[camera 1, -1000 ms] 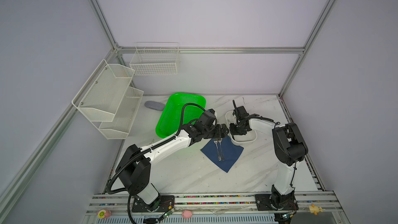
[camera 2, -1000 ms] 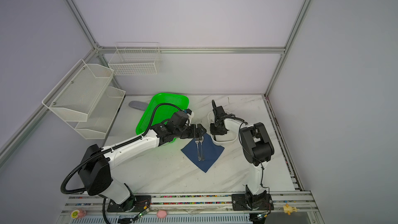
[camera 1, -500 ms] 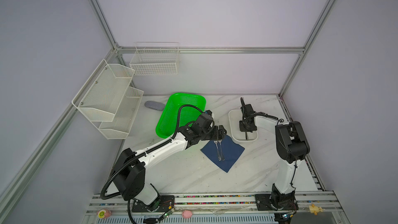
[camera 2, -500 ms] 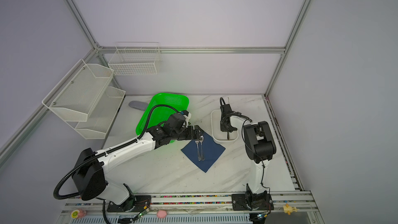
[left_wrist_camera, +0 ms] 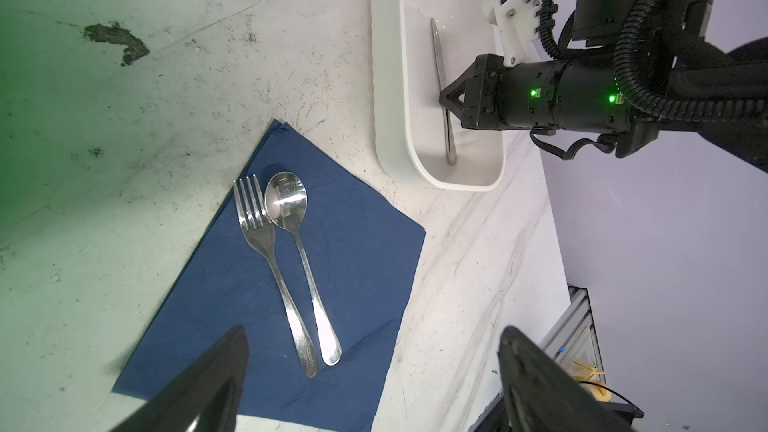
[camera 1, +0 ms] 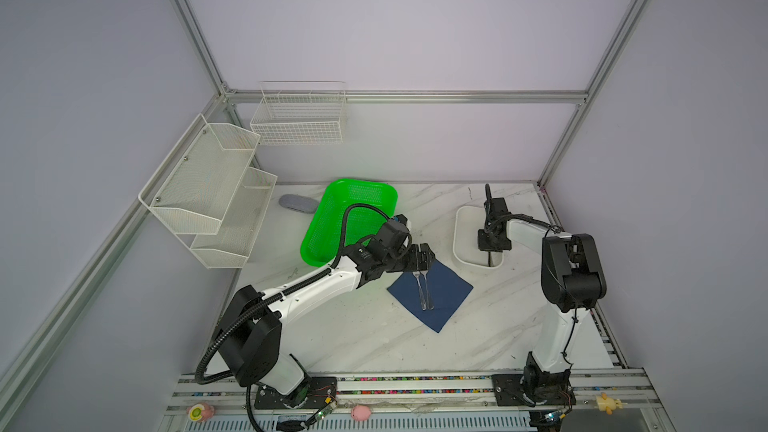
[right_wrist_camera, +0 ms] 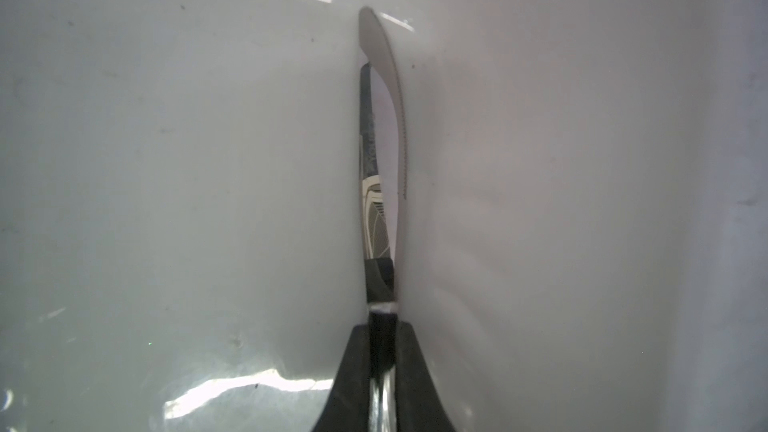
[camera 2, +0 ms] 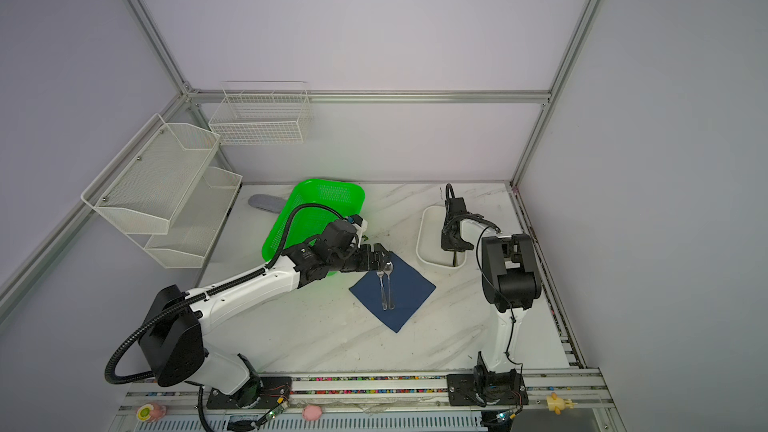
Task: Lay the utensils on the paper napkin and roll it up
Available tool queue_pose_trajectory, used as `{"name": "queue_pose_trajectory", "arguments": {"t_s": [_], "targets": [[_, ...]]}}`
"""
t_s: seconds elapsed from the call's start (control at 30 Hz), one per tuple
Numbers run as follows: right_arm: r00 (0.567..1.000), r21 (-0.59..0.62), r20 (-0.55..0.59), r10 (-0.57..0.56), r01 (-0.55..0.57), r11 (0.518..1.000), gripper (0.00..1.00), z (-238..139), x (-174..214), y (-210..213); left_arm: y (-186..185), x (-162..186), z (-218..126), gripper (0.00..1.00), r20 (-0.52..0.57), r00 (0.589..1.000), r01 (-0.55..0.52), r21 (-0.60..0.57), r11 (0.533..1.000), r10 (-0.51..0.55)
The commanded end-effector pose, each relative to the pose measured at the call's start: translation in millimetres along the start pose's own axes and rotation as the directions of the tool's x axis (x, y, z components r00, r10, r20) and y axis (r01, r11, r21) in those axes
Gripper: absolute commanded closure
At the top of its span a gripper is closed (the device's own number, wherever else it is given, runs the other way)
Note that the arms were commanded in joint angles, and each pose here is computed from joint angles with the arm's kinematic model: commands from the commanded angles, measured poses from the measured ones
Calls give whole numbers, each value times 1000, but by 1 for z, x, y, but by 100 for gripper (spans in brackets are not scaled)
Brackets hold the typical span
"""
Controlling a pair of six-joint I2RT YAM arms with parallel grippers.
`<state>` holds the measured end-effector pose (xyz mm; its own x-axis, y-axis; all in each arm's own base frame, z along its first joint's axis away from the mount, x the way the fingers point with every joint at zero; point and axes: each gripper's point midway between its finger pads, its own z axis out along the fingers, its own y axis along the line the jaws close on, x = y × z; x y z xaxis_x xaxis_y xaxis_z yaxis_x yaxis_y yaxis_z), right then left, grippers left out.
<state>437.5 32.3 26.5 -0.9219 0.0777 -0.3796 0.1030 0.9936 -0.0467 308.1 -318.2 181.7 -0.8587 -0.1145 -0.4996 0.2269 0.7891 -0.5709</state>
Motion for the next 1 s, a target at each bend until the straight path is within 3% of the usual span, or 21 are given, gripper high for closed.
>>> {"name": "queue_pose_trajectory", "arguments": {"t_s": [0.0, 0.1, 0.43, 0.7, 0.97], "targets": [[978, -105, -209, -20, -2, 994, 87, 24, 54, 14, -2, -4, -7, 7, 29, 999, -18, 42, 999, 17], [978, -181, -210, -6, -33, 983, 94, 25, 50, 29, -1, -3, -7, 7, 24, 1000, -16, 47, 999, 15], [995, -263, -97, 2, -28, 964, 89, -2, 13, 43, 5, -2, -8, 7, 23, 1000, -6, 61, 998, 4], [994, -3, -94, -51, 51, 999, 74, -13, 13, 27, 6, -2, -6, 7, 18, 1000, -8, 78, 997, 7], [988, 161, -140, -72, 94, 982, 72, -15, 34, 25, 14, -1, -11, 7, 28, 1000, -7, 79, 997, 5]]}}
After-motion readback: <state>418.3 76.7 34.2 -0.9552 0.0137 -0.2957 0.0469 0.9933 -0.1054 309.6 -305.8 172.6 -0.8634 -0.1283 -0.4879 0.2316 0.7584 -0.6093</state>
